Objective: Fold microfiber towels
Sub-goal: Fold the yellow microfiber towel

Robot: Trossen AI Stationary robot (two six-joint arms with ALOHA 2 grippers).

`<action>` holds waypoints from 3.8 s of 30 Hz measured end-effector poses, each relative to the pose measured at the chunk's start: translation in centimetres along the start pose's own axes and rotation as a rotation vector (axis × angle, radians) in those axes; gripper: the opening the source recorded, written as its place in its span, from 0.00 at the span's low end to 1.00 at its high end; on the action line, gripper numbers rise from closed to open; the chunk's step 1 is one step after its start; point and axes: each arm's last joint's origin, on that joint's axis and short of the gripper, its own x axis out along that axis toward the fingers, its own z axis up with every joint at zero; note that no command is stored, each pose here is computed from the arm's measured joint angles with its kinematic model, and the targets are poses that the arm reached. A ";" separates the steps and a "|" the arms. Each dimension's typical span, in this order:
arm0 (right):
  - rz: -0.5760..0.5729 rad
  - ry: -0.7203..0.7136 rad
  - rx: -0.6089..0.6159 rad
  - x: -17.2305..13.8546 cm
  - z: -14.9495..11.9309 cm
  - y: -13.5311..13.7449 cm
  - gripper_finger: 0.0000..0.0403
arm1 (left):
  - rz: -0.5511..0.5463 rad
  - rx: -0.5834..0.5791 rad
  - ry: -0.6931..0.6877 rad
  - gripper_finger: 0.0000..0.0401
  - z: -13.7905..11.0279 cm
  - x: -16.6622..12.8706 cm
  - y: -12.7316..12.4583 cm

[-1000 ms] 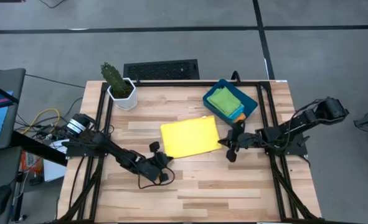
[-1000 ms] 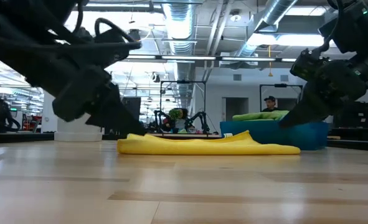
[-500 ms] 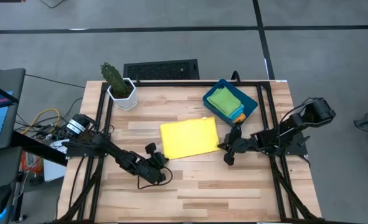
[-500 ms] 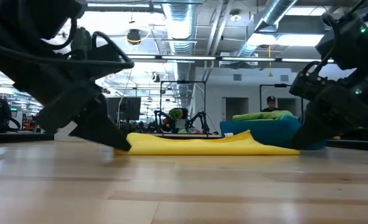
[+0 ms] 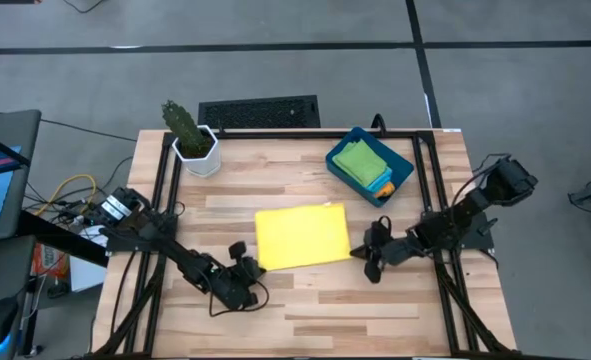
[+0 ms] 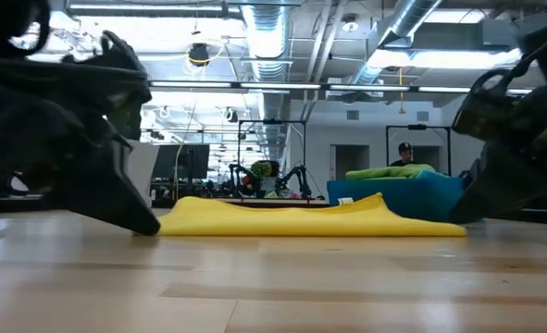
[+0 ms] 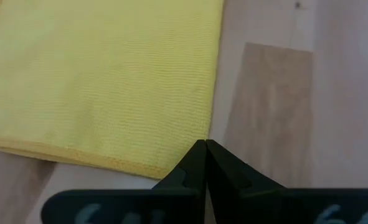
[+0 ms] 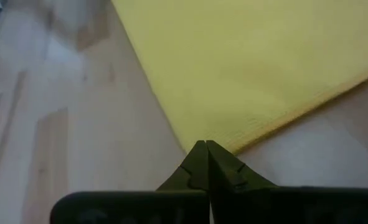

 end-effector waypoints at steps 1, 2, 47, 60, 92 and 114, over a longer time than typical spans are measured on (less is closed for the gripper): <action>0.003 -0.012 -0.004 -0.1 0.1 0.3 0.04 | -0.003 -0.002 -0.003 0.00 -0.1 -0.1 -0.1; 0.007 -0.028 -0.007 -0.2 0.2 0.6 0.04 | -0.006 -0.002 -0.004 0.00 -0.2 -0.3 -0.3; 0.013 0.083 -0.524 2.6 1.9 1.8 0.04 | 0.085 0.025 -0.127 0.04 2.5 -1.6 1.1; -0.045 0.091 -0.762 4.7 8.2 4.0 0.04 | 0.130 0.027 -0.160 0.04 2.7 -1.6 1.3; 0.015 -0.027 -1.045 13.3 17.8 6.9 0.06 | 0.211 -0.064 -0.006 0.04 0.3 -6.1 3.3; 0.133 -0.223 -1.043 15.1 19.3 5.8 0.05 | 0.158 -0.245 -0.073 0.04 -4.0 -4.5 4.9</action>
